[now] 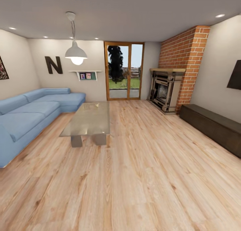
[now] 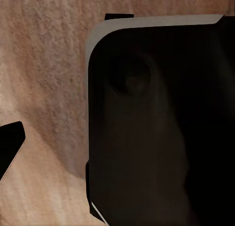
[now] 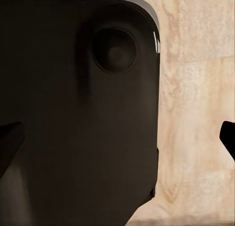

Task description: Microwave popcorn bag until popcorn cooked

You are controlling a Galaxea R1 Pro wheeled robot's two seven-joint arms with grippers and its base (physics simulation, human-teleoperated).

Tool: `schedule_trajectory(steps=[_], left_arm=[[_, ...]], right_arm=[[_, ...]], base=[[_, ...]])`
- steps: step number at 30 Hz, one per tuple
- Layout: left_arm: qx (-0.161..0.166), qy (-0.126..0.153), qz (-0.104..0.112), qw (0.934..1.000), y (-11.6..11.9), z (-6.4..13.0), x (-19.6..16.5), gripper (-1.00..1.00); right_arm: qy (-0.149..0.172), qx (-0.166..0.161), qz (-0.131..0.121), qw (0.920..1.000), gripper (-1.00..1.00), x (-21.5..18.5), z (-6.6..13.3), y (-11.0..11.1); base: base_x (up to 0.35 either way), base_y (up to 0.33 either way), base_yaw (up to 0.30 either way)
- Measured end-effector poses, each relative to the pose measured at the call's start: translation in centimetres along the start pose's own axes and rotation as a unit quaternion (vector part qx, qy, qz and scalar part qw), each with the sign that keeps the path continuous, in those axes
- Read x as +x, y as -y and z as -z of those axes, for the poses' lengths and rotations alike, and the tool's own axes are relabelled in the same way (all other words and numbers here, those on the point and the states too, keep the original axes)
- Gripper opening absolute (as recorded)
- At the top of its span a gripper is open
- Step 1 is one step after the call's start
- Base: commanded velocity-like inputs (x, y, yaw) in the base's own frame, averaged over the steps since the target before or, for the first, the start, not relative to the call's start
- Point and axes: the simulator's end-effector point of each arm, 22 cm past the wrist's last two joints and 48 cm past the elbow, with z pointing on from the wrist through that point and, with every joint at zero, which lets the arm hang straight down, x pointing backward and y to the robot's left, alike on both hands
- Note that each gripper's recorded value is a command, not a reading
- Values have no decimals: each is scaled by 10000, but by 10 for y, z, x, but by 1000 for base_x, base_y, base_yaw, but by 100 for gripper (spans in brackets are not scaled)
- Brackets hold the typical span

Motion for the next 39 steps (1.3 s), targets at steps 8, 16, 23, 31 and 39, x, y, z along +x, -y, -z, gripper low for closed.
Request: schedule_trajectory(steps=[8, 16, 23, 31, 39], left_arm=[[0, 0, -1, 10000, 0, 0, 0, 100], [0, 0, 0, 10000, 0, 0, 0, 100], [0, 4, 1, 10000, 0, 0, 0, 100], [0, 24, 1, 10000, 0, 0, -2, 100], [1, 45, 2, 10000, 0, 0, -3, 100]], right_arm=[[-1, -1, 0, 10000, 100, 0, 0, 0], [0, -12, -1, 10000, 100, 0, 0, -2], [106, -4, -66, 9999, 100, -3, 0, -1], [158, -6, -106, 9998, 100, -5, 0, -2], [163, -1, -106, 9998, 100, -6, 0, -1]], base=[[0, 0, -281], [0, 0, -285], [0, 0, -292], [0, 0, -294], [0, 0, -294]])
